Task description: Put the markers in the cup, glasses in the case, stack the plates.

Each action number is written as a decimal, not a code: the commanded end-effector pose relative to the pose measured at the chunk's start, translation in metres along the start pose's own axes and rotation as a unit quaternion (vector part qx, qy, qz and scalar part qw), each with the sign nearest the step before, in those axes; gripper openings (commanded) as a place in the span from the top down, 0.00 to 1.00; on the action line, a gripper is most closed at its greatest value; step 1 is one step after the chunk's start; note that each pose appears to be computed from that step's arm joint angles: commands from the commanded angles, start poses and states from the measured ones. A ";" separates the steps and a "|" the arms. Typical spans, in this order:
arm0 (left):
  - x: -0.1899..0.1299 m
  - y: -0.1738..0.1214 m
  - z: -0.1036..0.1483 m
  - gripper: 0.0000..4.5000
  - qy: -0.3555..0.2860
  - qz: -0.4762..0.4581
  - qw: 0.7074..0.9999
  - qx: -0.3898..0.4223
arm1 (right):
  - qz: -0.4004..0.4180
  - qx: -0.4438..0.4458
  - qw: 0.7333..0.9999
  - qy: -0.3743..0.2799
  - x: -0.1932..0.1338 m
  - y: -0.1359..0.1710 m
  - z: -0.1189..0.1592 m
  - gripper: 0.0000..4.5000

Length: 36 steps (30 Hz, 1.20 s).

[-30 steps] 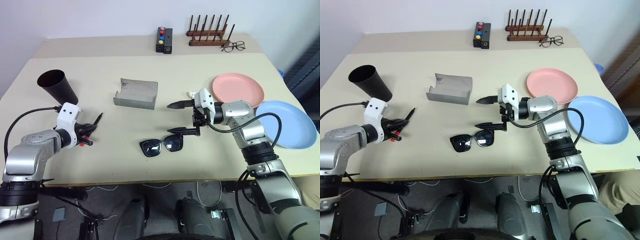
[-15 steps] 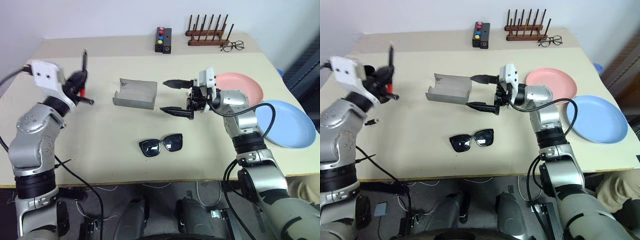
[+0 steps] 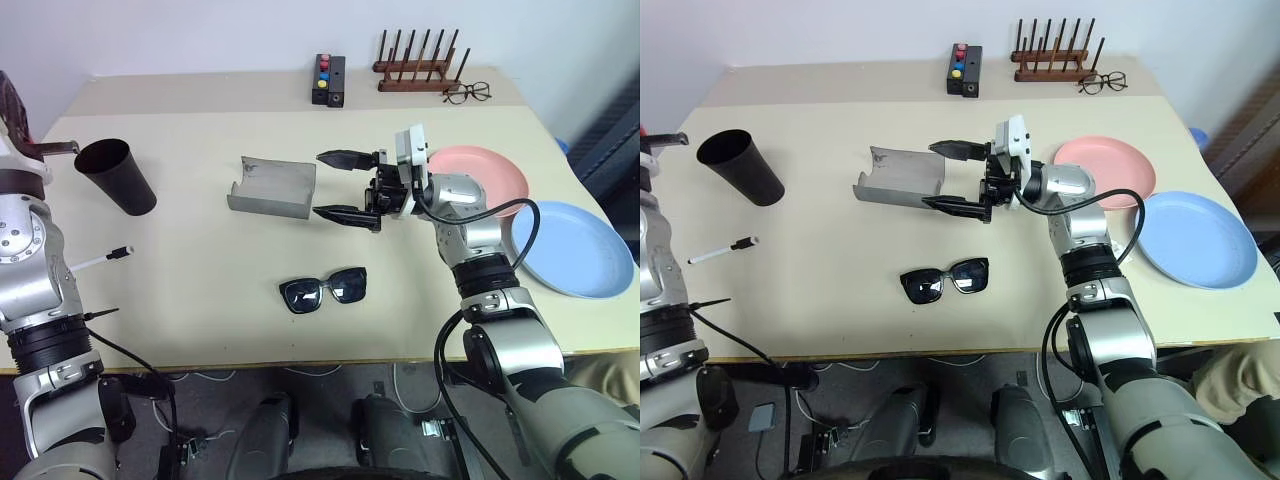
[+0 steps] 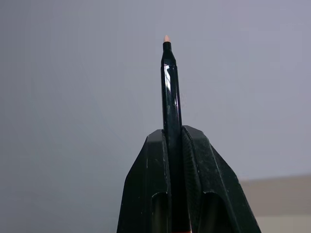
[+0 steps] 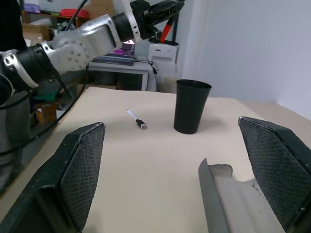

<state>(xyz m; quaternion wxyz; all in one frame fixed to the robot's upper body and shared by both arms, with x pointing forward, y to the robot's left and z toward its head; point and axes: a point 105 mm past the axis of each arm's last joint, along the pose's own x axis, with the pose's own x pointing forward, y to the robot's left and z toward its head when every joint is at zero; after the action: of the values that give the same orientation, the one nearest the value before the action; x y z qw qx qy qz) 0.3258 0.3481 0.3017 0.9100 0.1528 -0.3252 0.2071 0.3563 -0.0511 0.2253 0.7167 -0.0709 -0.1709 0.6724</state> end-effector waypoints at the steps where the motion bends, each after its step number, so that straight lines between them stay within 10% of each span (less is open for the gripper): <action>1: 0.003 0.006 0.004 1.00 -0.033 0.037 0.999 0.001 | 0.002 -0.031 0.999 -0.032 0.005 -0.007 0.022 0.00; 36: 0.033 -0.019 -0.044 1.00 -0.002 0.093 0.994 -0.062 | -0.017 -0.033 0.998 -0.059 0.010 -0.008 0.033 0.00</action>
<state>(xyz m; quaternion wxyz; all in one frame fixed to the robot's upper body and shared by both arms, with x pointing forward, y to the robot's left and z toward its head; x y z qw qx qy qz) 0.3873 0.3554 0.2675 0.9060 0.0589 -0.3225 0.2676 0.3580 -0.0464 0.2448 0.7217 -0.0529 -0.2027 0.6598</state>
